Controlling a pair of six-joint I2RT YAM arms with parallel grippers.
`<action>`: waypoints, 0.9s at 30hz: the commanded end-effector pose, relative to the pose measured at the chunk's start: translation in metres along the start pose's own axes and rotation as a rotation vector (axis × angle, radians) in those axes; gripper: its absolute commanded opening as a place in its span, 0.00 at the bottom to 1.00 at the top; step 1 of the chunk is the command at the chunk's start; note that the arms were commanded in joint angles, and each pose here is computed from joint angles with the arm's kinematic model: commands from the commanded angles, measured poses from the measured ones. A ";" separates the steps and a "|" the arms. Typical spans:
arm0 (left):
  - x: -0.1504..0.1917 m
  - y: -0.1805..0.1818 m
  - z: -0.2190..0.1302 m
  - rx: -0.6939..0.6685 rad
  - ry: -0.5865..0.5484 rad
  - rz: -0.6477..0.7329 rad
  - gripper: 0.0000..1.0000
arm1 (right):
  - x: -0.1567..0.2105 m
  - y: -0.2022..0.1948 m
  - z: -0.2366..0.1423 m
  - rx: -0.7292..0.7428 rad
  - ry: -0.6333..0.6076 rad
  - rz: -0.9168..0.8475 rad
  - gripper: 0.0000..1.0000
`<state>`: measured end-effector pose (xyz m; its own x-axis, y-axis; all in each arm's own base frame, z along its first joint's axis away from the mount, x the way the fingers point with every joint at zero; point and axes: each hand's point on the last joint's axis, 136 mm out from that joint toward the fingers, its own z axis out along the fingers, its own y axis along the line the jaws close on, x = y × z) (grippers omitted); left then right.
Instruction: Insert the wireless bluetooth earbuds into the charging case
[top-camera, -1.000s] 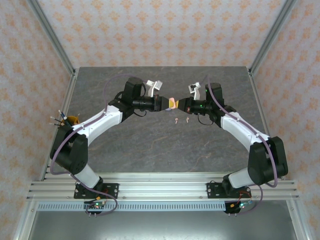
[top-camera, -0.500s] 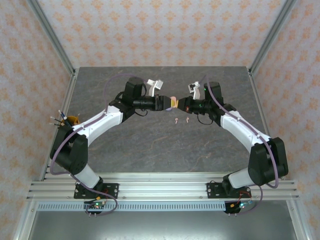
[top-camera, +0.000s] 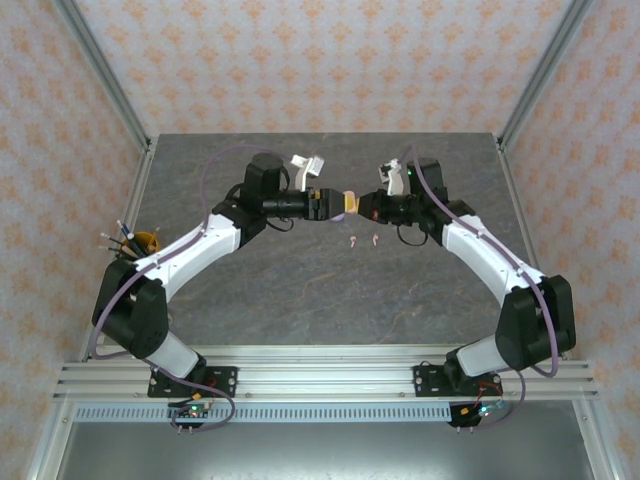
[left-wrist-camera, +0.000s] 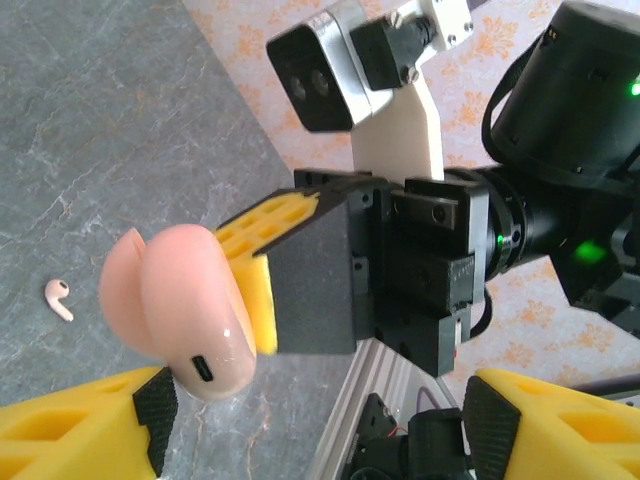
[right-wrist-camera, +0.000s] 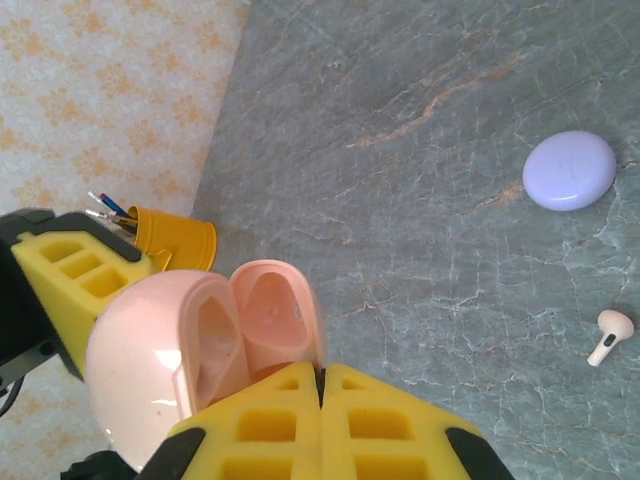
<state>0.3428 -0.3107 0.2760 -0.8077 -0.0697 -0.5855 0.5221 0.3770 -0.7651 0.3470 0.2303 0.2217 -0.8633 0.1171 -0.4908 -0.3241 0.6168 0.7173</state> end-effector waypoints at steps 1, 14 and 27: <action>-0.018 -0.025 -0.020 -0.019 -0.006 0.120 0.80 | -0.008 0.002 -0.002 0.041 0.027 -0.073 0.00; -0.017 0.019 -0.024 -0.149 0.083 0.082 0.80 | 0.004 -0.038 0.020 0.136 0.077 -0.084 0.00; -0.037 0.120 -0.075 -0.457 -0.213 -0.114 0.83 | 0.040 -0.065 0.073 0.278 0.139 0.040 0.28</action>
<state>0.3859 -0.2222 0.1970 -0.8494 -0.1580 -0.5035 0.2767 0.6792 -0.6798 0.3431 0.2429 0.1200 -0.9361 0.0006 -0.3516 -0.2193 0.7808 0.5851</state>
